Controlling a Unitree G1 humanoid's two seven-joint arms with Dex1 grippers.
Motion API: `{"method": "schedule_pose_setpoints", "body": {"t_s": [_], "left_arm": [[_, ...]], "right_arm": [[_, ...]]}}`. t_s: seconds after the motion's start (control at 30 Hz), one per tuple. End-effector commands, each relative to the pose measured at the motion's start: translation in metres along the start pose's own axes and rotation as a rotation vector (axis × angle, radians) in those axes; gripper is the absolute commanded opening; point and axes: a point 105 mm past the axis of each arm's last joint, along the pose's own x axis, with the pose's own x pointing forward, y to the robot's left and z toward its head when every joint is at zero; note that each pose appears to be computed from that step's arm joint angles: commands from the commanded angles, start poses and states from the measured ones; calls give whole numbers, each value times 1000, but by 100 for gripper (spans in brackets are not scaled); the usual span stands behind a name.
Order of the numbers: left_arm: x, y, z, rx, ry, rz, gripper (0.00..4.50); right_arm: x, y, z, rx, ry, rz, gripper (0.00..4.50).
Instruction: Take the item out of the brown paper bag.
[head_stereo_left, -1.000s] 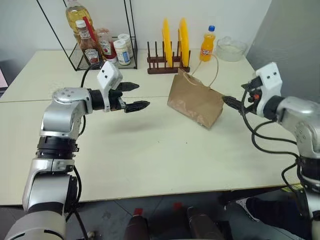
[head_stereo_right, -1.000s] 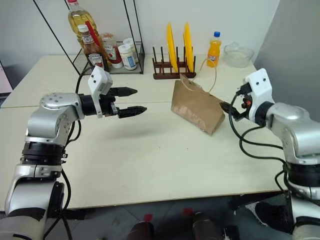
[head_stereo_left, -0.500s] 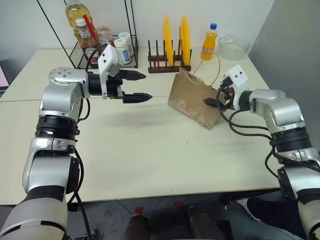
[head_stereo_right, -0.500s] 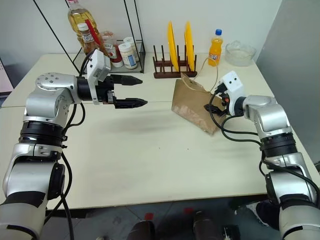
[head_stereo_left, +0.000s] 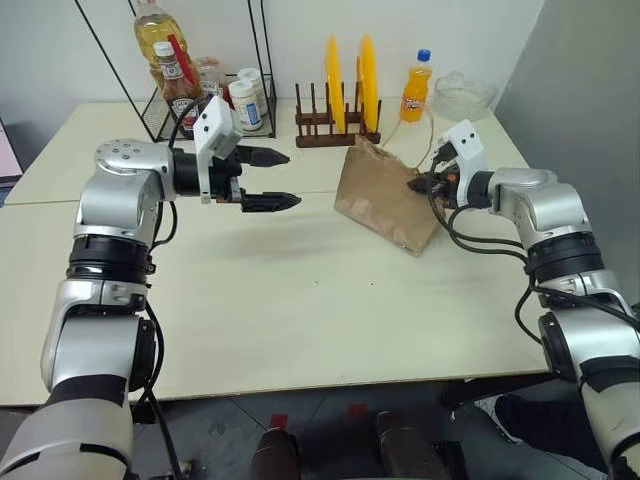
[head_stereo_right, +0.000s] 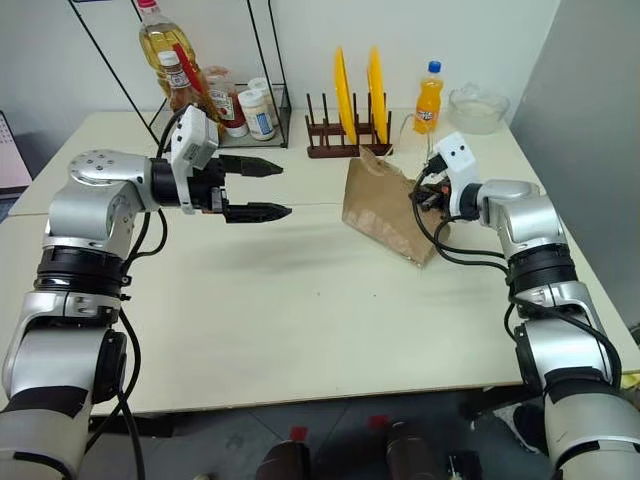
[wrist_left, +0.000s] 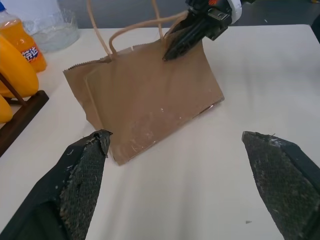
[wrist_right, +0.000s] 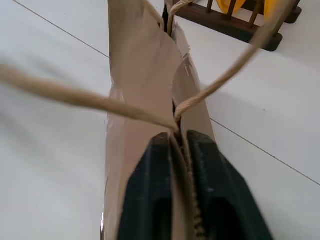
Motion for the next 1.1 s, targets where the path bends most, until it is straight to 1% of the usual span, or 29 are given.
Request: {"method": "schedule_pose_setpoints", "body": {"t_s": [0.03, 0.13, 0.23, 0.37, 0.47, 0.6, 0.77, 0.93, 1.1], "left_arm": [[-7, 0, 11, 32, -34, 19, 450], [-12, -1, 6, 3, -38, 53, 450], [-25, -3, -4, -39, -30, 102, 450], [-43, -15, -17, -91, -8, 146, 450], [-58, -27, -17, -135, -25, 175, 450], [-77, -47, -20, -211, -49, 222, 450], [-92, -64, -28, -253, -27, 309, 450], [-106, -75, -32, -269, -3, 376, 450], [-108, -83, -32, -292, 1, 403, 450]], "right_arm": [[-4, 2, 27, -48, -98, 26, 5], [-4, 9, 33, -95, -145, 66, 5], [-10, 21, 48, -104, -230, 164, 5], [-10, 39, 56, -192, -248, 310, 5], [-2, 56, 56, -259, -233, 422, 5], [19, 83, 61, -257, -261, 538, 5], [42, 112, 68, -243, -310, 615, 5], [59, 134, 73, -256, -340, 640, 5], [70, 148, 65, -312, -329, 654, 5]]}}
